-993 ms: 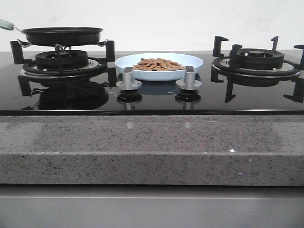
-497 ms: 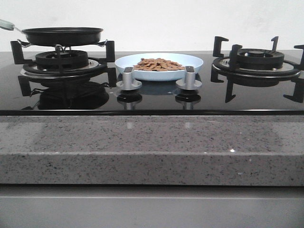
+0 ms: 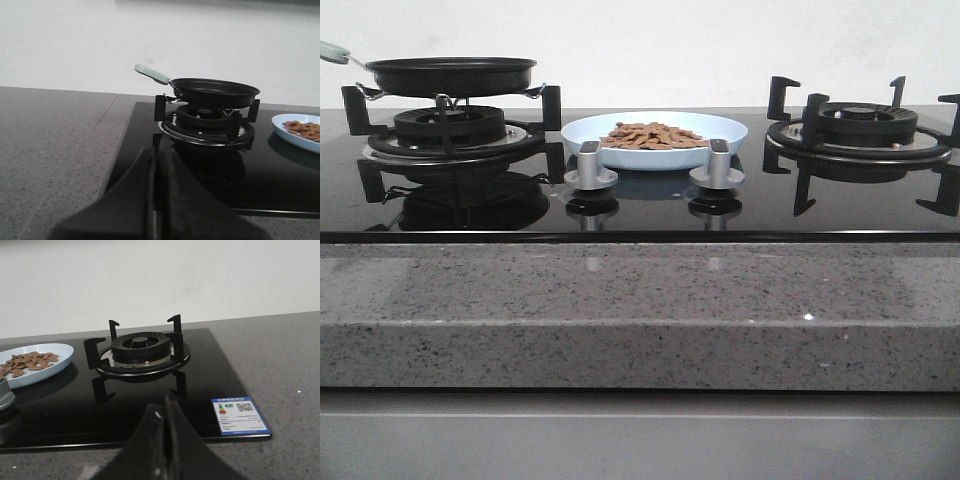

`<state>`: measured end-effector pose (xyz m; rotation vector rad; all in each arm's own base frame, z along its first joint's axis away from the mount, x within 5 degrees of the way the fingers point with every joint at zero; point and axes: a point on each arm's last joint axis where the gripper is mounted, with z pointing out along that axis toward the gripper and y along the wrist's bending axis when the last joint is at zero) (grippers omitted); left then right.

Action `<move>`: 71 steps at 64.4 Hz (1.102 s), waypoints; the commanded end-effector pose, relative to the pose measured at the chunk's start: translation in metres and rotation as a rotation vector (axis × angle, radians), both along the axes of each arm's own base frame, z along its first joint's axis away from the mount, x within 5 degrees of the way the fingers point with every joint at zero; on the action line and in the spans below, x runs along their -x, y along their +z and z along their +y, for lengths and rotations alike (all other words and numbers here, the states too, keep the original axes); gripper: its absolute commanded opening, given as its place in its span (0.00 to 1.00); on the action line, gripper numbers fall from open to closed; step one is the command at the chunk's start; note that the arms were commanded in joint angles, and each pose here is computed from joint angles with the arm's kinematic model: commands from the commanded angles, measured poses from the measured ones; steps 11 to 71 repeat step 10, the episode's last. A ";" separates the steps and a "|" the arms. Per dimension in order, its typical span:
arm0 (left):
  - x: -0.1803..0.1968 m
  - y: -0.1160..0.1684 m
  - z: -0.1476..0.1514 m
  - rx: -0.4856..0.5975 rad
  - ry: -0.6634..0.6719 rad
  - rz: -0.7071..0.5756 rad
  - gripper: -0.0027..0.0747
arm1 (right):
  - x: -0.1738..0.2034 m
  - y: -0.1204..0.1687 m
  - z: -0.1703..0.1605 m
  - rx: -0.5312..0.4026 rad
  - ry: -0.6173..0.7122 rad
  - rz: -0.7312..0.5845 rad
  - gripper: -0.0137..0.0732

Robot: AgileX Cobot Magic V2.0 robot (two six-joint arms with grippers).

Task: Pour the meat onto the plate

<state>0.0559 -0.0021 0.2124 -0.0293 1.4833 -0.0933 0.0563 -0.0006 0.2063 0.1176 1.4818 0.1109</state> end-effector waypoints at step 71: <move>0.002 0.006 0.000 0.020 -0.002 -0.088 0.01 | 0.003 0.010 -0.001 0.017 -0.011 -0.108 0.02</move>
